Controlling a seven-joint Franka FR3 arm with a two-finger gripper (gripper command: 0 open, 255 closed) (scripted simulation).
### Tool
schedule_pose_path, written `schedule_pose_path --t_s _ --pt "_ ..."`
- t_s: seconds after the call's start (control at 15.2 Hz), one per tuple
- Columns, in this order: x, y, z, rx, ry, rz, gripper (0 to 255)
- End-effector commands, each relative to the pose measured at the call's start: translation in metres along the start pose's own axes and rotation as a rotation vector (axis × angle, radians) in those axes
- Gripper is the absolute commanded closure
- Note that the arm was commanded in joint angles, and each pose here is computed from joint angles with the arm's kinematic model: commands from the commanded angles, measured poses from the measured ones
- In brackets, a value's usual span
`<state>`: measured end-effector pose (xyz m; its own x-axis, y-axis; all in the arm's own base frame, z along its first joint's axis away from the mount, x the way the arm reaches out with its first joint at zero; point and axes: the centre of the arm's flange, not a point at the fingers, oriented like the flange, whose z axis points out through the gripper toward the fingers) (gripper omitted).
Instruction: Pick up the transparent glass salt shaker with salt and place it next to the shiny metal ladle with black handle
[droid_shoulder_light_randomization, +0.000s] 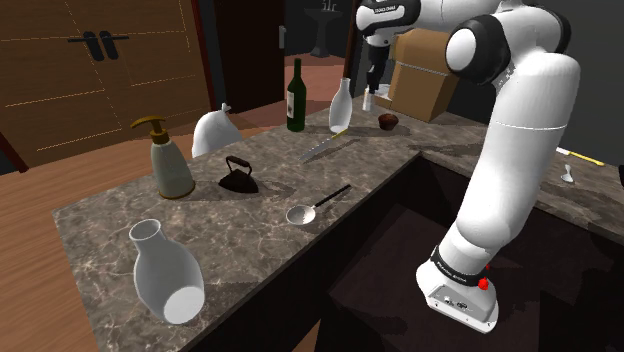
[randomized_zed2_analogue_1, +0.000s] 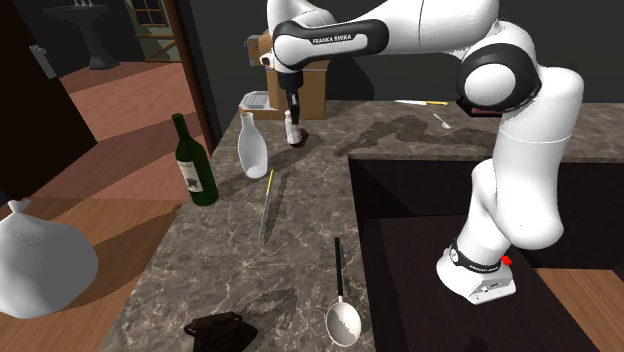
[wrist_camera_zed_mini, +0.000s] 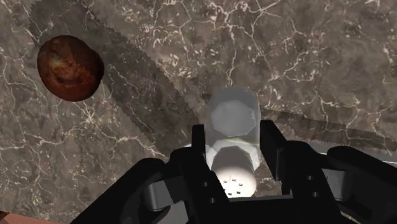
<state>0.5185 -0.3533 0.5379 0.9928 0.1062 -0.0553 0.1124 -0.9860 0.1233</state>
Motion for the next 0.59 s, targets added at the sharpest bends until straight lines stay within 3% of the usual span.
schedule_pose_path --t_s 0.0,0.53 --pt "0.002 -0.027 -0.007 0.0 -0.001 0.001 255" --pt "0.014 -0.131 -0.021 0.0 -0.001 0.001 255"
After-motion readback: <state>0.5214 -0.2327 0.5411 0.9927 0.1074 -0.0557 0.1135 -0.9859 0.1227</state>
